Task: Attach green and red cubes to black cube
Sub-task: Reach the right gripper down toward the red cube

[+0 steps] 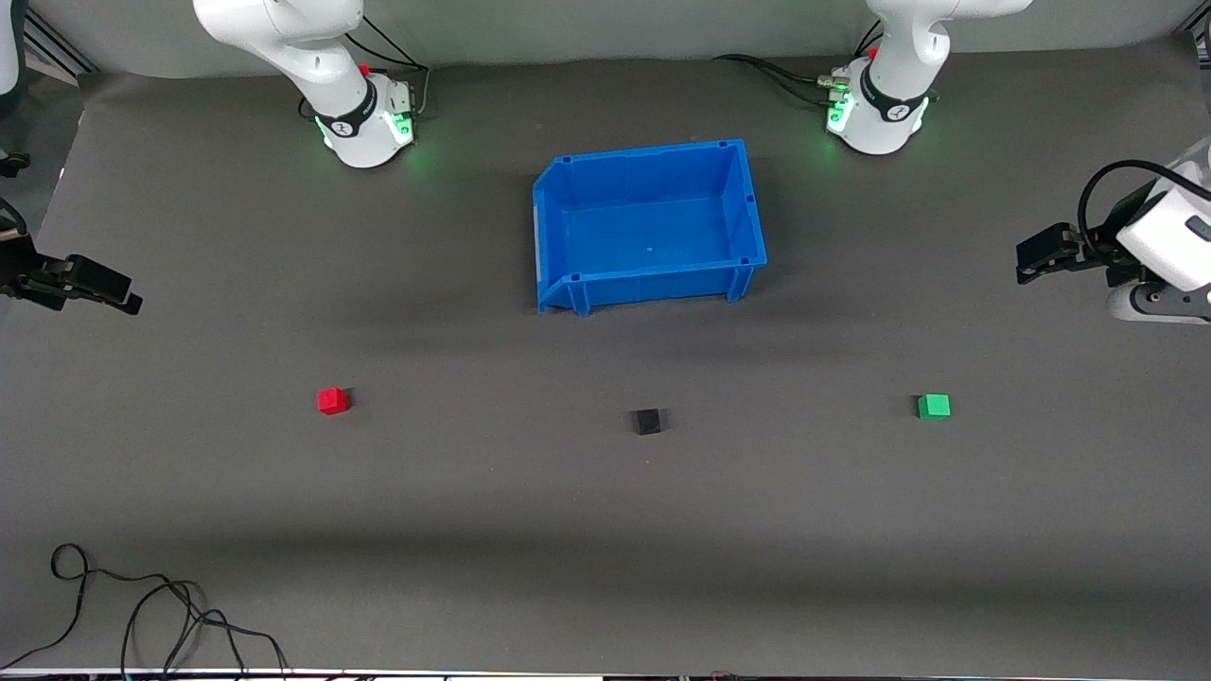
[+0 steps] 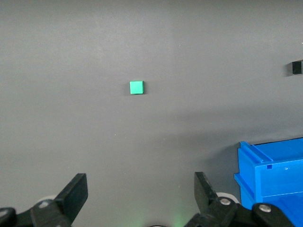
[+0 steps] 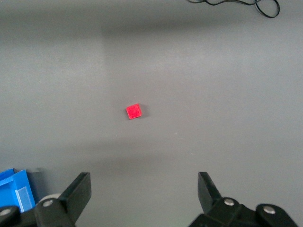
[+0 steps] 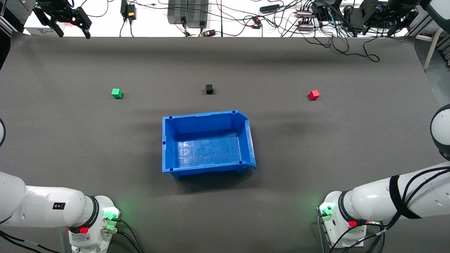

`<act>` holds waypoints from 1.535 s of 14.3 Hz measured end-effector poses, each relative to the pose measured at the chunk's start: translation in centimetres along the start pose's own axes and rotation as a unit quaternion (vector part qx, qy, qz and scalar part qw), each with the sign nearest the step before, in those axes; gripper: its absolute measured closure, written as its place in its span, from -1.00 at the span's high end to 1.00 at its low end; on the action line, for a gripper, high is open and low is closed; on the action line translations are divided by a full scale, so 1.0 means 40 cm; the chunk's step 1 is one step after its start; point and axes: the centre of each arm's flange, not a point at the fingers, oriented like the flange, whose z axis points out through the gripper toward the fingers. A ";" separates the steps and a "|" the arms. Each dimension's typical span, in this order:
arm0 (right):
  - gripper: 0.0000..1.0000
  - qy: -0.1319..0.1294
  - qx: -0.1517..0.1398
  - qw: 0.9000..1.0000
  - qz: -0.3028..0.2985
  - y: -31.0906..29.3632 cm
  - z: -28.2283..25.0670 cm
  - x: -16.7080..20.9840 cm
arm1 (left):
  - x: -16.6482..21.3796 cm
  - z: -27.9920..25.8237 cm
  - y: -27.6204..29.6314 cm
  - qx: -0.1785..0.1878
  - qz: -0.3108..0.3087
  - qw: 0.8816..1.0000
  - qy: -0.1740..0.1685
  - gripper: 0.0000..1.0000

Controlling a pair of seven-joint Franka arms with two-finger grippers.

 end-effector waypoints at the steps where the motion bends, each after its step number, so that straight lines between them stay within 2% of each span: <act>1: 1.00 0.000 0.000 1.000 0.000 0.000 0.000 0.000 | 0.000 0.000 0.000 0.000 0.000 1.000 0.000 1.00; 17: 1.00 -0.003 0.000 1.000 -0.010 -0.001 0.007 0.001 | 0.002 -0.002 -0.003 0.000 -0.004 1.000 0.001 1.00; 19: 1.00 -0.008 -0.001 0.999 -0.032 -0.002 0.023 0.005 | 0.010 -0.002 -0.015 0.000 -0.023 1.000 0.002 1.00; 22: 1.00 -0.024 0.000 0.999 -0.047 -0.014 0.078 0.029 | 0.016 -0.006 -0.029 -0.001 -0.108 0.994 0.004 1.00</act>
